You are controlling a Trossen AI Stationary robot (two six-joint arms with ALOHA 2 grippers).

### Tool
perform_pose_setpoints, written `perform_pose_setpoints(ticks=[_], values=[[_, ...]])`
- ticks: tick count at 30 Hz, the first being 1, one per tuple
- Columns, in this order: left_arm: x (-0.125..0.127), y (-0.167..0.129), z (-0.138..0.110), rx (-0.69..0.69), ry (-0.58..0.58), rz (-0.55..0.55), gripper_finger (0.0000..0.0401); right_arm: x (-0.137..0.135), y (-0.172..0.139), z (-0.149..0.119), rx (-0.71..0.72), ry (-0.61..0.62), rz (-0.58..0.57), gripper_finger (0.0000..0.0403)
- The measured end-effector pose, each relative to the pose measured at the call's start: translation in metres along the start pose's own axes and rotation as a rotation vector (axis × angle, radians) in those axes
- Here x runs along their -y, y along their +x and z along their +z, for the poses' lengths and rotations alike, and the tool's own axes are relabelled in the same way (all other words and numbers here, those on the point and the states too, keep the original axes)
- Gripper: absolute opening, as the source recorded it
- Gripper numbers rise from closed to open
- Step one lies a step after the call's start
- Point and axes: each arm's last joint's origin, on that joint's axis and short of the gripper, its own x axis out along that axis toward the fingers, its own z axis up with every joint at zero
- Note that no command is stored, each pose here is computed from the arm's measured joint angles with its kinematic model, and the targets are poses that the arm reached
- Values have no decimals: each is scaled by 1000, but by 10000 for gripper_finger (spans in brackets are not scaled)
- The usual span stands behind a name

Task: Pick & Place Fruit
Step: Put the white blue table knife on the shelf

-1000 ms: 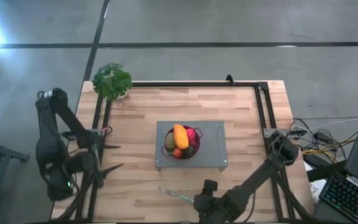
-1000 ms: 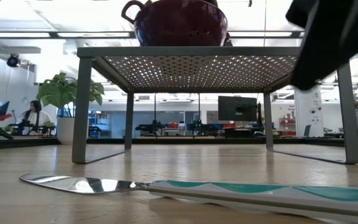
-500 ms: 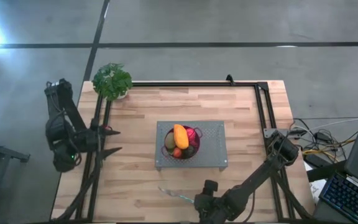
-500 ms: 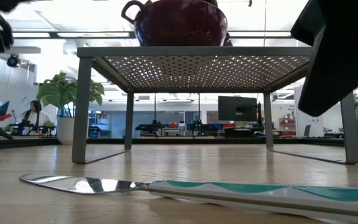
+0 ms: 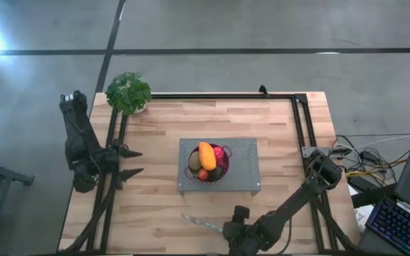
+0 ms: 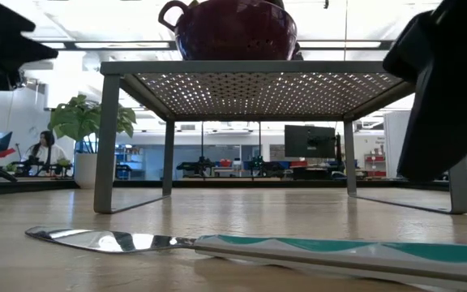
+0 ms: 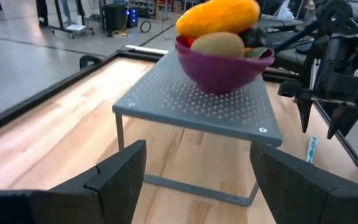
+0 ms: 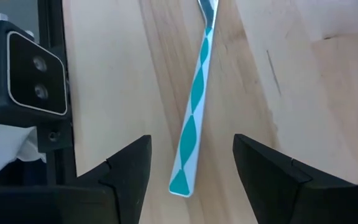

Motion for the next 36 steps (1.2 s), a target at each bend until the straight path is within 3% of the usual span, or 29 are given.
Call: perform_pose_setpoints(ticks=[7,18,27,36], values=[[-3,3,-15,-10,-8,12,291,5,12,-11,23,16,30,229],[-3,3,-16,-12,-9,11,291,12,28,-24,60,36,41,231],[-3,3,-16,-17,-9,7,291,12,39,-29,75,33,-1,171],[-3,3,-16,-17,-9,8,291,7,35,-23,62,18,28,60]])
